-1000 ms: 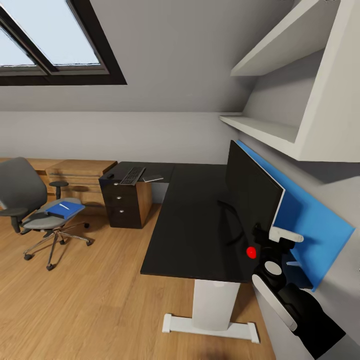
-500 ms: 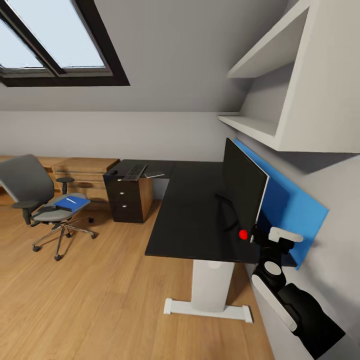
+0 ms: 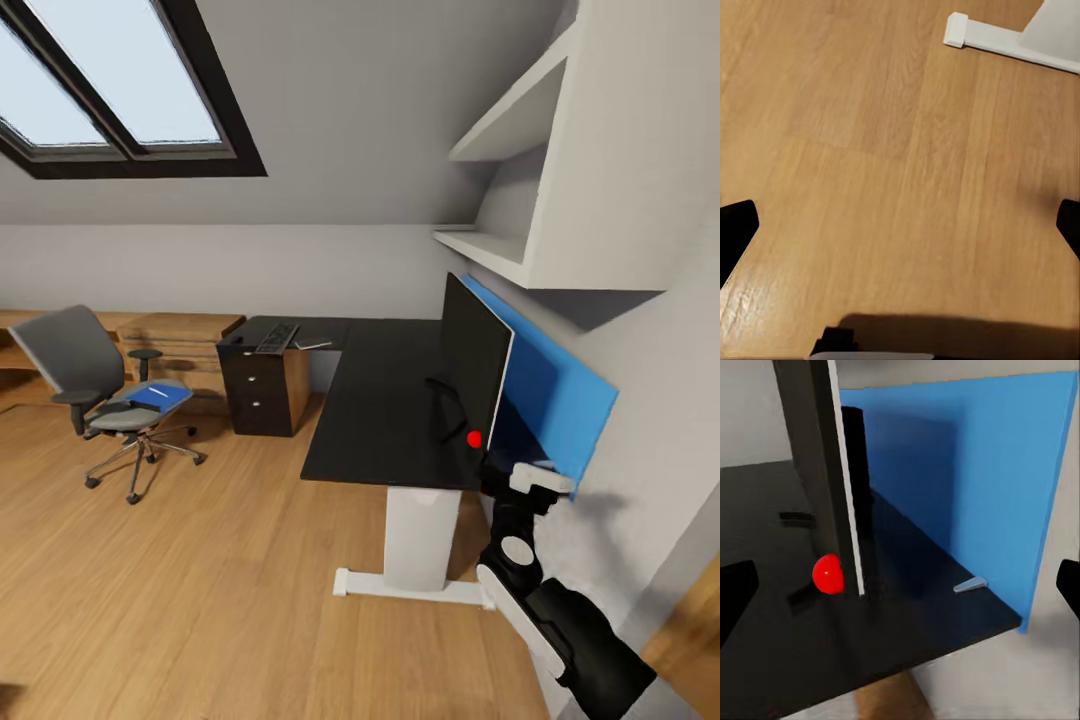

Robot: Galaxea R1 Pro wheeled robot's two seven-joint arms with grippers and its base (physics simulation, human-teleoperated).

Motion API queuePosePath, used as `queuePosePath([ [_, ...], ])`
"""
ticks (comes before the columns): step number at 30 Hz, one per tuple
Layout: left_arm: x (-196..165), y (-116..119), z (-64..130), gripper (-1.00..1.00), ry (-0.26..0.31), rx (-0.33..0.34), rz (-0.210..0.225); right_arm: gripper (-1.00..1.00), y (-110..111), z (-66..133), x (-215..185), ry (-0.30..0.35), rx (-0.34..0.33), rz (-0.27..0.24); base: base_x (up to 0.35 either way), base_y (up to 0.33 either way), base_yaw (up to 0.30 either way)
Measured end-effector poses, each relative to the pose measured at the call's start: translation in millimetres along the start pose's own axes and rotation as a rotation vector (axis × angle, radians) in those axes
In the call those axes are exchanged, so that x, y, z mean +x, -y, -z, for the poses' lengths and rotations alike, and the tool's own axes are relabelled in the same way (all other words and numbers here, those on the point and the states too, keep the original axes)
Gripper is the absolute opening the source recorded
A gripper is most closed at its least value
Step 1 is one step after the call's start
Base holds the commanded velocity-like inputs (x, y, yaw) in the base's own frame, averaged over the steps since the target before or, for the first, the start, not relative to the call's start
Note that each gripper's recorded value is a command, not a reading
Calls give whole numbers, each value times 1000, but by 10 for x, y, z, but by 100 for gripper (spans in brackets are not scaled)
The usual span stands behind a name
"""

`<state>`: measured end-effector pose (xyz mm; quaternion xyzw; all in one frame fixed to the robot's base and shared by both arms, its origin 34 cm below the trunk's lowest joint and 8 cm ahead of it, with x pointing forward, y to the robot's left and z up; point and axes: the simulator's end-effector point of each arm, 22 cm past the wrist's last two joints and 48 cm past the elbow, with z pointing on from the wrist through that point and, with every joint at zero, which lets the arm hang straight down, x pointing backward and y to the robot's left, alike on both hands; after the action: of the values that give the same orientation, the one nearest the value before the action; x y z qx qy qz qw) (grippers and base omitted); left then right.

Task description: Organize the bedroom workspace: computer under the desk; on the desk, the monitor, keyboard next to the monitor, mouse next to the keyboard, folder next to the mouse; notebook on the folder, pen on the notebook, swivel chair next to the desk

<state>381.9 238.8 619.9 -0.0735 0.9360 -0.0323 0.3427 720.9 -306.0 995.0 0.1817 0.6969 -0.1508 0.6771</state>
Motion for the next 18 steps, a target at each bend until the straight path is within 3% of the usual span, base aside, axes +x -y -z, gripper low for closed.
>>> queuePosePath([
  [4, -1, -10, 1, 100, 0, 0, -2, 100, -37, 203, 430, -59, -29, 53, -23, 316, 0],
  [8, -1, -11, 2, 100, 0, 0, -2, 100, -25, 552, 923, -130, -65, 96, 72, 329, 0],
  [12, -2, -12, 2, 100, 0, 0, -2, 100, -117, 843, 1232, -165, -116, 122, 138, 322, 0],
  [14, -2, -14, 2, 100, 0, -1, -2, 100, -165, 1109, 1598, -192, -157, 144, 177, 311, 0],
  [18, -3, -14, 3, 100, 1, -1, -2, 100, -210, 1412, 2070, -220, -190, 164, 192, 307, 0],
])
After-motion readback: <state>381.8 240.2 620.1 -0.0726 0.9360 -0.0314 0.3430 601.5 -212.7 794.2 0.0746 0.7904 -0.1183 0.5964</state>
